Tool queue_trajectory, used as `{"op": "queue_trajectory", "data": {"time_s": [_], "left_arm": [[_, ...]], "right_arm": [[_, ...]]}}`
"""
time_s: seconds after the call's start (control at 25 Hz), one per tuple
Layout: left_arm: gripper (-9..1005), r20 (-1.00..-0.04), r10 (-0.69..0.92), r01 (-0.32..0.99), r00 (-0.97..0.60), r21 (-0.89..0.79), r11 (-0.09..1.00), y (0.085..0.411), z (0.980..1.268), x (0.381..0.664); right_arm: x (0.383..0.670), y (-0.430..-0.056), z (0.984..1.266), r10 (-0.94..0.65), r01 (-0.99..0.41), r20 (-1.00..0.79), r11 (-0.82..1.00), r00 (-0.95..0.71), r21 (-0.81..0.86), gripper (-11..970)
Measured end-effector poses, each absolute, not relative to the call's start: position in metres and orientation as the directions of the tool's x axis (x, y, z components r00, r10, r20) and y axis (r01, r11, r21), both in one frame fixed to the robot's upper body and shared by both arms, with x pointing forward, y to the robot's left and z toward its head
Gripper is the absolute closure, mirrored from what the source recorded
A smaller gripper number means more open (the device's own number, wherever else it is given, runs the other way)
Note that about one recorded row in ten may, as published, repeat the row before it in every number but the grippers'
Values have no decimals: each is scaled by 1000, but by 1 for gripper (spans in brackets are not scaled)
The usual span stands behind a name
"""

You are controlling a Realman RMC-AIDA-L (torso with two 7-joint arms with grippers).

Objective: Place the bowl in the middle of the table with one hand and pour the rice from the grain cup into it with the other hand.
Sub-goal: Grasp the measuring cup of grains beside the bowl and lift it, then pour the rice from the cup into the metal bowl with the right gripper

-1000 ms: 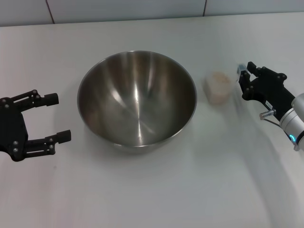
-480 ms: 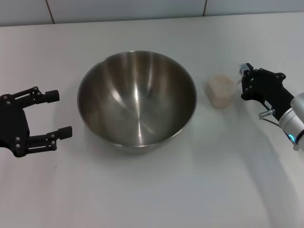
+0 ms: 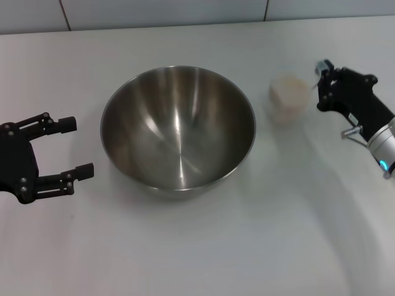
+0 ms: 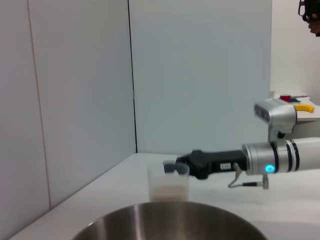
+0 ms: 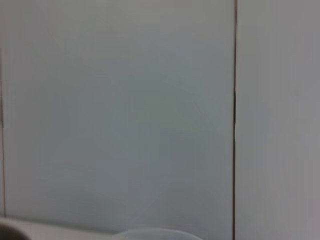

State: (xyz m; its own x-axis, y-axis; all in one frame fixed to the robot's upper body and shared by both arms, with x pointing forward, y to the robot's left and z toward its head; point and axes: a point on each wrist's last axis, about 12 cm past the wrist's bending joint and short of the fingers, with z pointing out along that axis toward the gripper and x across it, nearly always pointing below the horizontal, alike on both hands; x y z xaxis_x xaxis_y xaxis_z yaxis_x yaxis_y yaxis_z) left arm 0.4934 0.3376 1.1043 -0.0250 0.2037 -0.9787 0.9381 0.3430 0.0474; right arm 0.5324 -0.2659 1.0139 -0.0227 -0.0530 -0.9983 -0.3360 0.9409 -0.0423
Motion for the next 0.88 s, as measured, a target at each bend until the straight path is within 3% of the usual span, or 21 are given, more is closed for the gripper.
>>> {"op": "queue_trajectory", "data": {"time_s": [0.28,0.52,0.72,0.76,0.88], "left_arm": [[161,-981,190,944,-31,34,328,333,1104,492],[161,-982,184,943,-32,32,332,332,1103,491],[161,-983,182,942,-34,29,334,333,1103,490],[161,-983,180,942,-33,29,335,332,1103,490],[161,-983,179,941,-33,30,338,333,1103,490]], "right_arm": [[552,-259,1035,-86,-377,-993,919,87,-113,933],[567,-240,1051,-199,-412,-955,868,221,-276,930],[564,-223,1057,-307,-462,-880,761,361,-455,927],[561,-219,1057,-369,-439,-828,715,423,-544,927],[558,-216,1057,-411,-408,-782,685,469,-604,925]]}}
